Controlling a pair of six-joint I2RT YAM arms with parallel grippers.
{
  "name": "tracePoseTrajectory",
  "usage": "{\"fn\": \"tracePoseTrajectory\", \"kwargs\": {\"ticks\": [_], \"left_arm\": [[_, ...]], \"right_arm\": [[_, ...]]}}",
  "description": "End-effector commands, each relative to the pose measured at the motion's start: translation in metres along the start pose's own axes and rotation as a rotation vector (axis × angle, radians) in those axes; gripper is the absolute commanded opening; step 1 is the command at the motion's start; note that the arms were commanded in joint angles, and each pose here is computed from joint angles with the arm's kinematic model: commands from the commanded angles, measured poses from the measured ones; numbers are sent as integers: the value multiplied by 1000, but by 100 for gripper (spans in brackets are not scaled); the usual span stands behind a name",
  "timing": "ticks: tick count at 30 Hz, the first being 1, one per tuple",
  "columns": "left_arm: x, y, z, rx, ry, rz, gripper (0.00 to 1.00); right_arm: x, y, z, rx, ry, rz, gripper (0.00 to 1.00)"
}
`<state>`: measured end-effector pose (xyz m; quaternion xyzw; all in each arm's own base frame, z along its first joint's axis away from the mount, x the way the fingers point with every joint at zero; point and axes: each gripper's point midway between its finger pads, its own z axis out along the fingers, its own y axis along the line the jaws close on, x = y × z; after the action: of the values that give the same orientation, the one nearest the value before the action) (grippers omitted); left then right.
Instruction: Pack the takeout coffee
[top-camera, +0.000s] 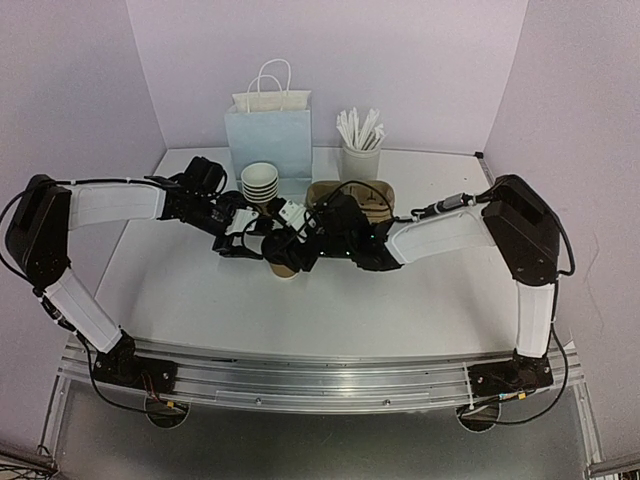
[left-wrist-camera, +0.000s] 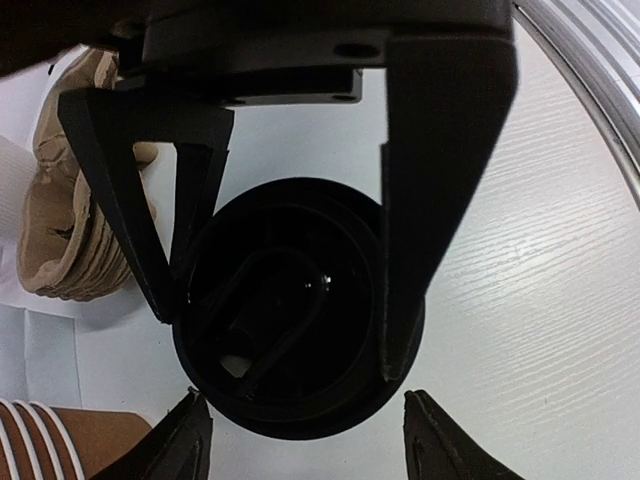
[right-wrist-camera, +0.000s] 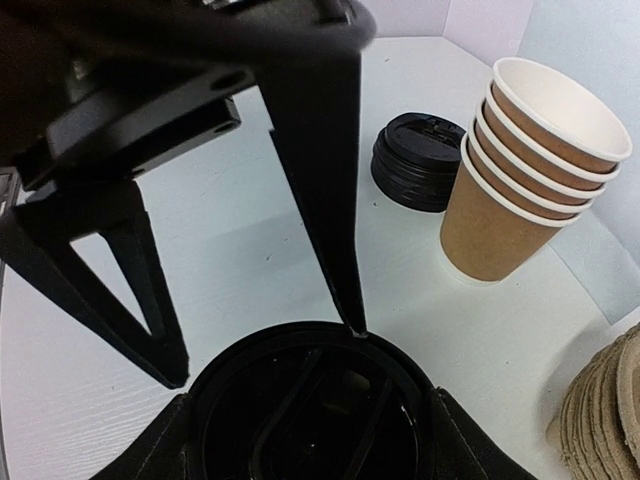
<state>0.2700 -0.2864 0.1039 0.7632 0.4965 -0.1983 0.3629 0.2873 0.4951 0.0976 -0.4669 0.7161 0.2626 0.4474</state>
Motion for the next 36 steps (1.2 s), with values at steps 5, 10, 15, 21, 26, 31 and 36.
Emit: {"fn": "tracePoseTrajectory", "kwargs": {"ticks": [5,10,15,21,26,31,36], "left_arm": [[-22,16,-44,-88,-4,-65,74],[-17,12,-61,-124,23,-145,74],[-4,16,-80,-196,46,-267,75],[6,24,-93,-283,58,-344,75],[21,37,-106,-353,71,-421,75],[36,44,-115,-400,77,-480,75],[39,50,-122,-427,72,-506,75]], "right_arm": [[55,-3,5,52,190,25,63],[58,-5,10,68,194,53,60],[41,-5,15,67,131,133,58],[21,6,39,56,52,141,57],[11,11,56,76,32,109,57],[11,14,73,94,60,63,58],[14,20,84,85,92,59,64]]}}
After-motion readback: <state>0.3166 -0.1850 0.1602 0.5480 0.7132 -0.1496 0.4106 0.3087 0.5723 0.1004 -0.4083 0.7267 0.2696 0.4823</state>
